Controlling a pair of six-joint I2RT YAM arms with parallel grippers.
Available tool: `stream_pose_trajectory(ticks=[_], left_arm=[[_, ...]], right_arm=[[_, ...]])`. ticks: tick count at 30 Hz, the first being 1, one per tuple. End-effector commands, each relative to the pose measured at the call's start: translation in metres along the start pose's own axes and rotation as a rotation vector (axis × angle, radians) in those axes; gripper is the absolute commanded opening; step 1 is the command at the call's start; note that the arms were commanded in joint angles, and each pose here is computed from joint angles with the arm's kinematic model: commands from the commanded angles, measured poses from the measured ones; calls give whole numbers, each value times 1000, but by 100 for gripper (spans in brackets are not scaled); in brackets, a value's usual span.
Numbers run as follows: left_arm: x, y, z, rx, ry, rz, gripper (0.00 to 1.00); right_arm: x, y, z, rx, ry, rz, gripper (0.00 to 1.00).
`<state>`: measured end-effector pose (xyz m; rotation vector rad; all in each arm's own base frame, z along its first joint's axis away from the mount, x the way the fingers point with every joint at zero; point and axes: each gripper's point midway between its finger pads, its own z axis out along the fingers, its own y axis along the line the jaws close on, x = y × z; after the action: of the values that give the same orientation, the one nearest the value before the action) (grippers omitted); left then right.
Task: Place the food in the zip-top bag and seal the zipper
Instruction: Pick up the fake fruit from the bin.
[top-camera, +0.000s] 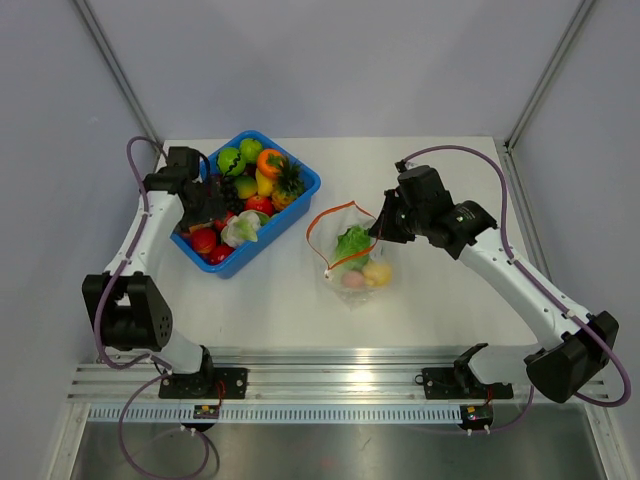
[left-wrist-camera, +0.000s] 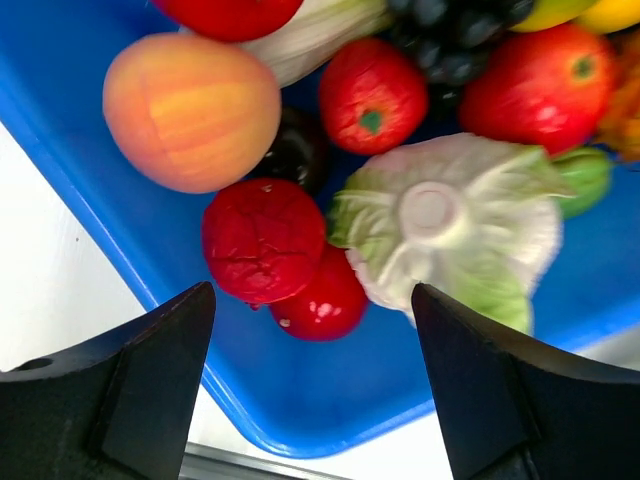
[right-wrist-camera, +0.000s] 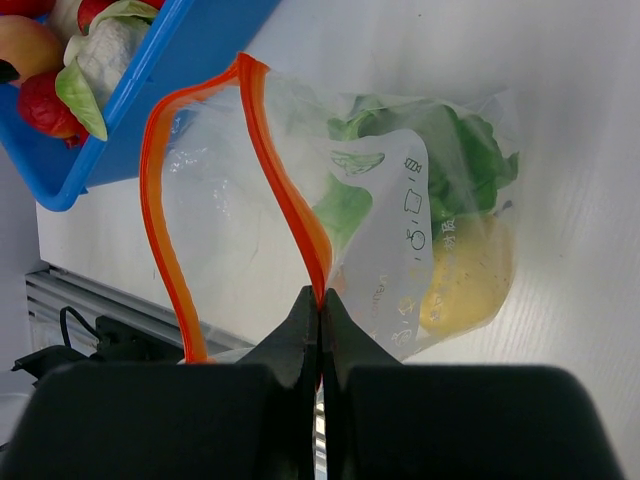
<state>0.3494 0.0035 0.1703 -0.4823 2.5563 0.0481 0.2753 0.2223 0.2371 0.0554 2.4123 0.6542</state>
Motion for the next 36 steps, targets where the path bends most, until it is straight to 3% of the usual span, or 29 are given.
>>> stream_pose_trajectory(ticks=[1,8,17,20,22,23,32,36], left_arm=[[7,15,13,-82,9,26,82],[19,15,38,-131,52,45,82],[27,20,54,-217,75,67,94],[28,18,60,-218,82,68,94],[30,15,63,-207,90,66,91],[31,13,65,-193,89,62,80],[15,0,41,-125,20,48,54],[-7,-7,9,-66,-77,25,51]], right_arm=[[-12,19,-5,-70,-46,-14,0],[-13,21,-5,-76,-44,-14,0],[-13,21,-5,-73,-40,-12,0],[-14,22,-6,-75,-45,-11,0],[-16,21,-7,-74,-48,-11,0],[-15,22,-8,-75,-48,-10,0],[-15,20,-14,-70,-58,-5,0],[-16,19,-17,-65,-66,-1,0]])
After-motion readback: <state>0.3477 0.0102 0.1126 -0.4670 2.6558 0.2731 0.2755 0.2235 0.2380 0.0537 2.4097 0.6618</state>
